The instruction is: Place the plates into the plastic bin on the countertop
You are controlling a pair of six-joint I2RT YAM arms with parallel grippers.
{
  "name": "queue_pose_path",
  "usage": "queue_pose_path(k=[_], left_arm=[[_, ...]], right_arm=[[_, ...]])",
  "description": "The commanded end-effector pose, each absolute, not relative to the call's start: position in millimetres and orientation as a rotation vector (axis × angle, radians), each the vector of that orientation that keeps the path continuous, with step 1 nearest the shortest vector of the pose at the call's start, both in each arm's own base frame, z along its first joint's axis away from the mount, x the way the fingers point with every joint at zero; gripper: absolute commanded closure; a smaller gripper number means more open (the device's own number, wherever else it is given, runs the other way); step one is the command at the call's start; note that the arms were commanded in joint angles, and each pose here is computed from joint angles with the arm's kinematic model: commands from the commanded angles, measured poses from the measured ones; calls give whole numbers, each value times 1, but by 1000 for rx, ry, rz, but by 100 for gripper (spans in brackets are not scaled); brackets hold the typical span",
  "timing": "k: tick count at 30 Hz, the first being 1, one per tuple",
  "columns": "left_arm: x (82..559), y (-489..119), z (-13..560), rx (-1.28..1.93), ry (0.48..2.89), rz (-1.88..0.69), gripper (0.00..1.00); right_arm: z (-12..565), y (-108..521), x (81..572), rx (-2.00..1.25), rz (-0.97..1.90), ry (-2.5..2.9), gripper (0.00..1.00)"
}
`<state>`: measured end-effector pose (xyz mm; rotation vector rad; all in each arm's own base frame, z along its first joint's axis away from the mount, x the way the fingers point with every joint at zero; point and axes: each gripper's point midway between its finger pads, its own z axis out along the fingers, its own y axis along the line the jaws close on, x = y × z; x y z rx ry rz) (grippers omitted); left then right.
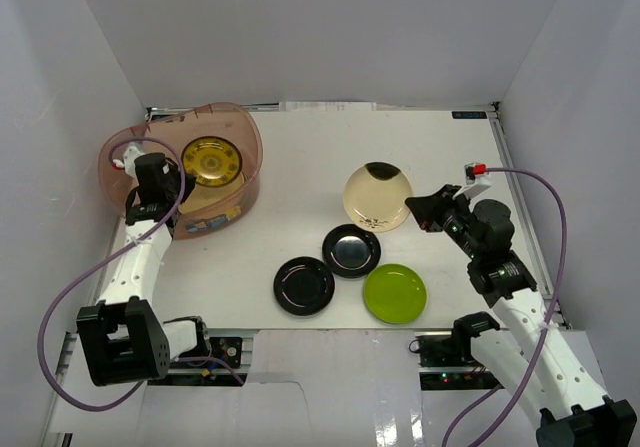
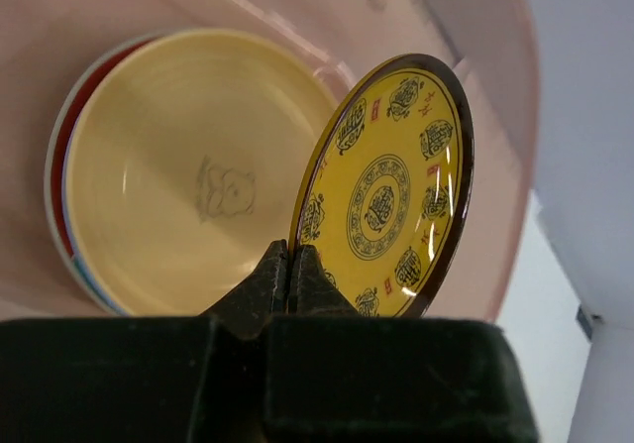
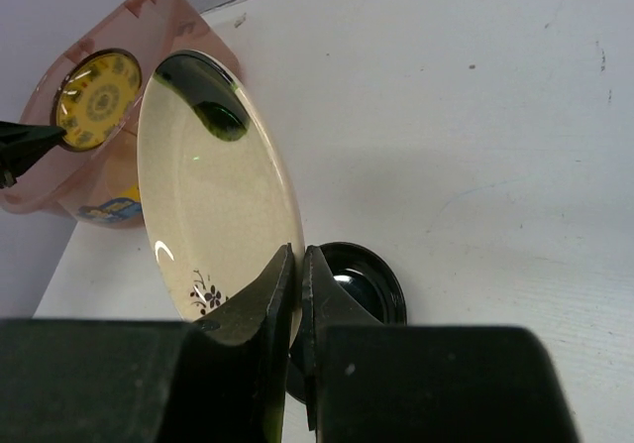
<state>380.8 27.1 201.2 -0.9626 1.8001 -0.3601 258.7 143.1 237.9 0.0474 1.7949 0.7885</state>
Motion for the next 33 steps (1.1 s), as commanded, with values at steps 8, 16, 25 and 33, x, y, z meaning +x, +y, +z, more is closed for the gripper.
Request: queue_pose_path(k=[8,16,25,33], left_arm=[[379,35,156,-930,1965,-243,98],[384,40,143,-940,1998,-213,72],[383,40,193,-875,1871,-258,40],[372,11,298,-626,1666,-438,2]], right_arm=[[288,210,277,-64,981,1680,92],[304,304,287,-221,1037,1680,92],[319,391,320,-283,1040,1666,92],[304,452,364,-301,999,1701,92]])
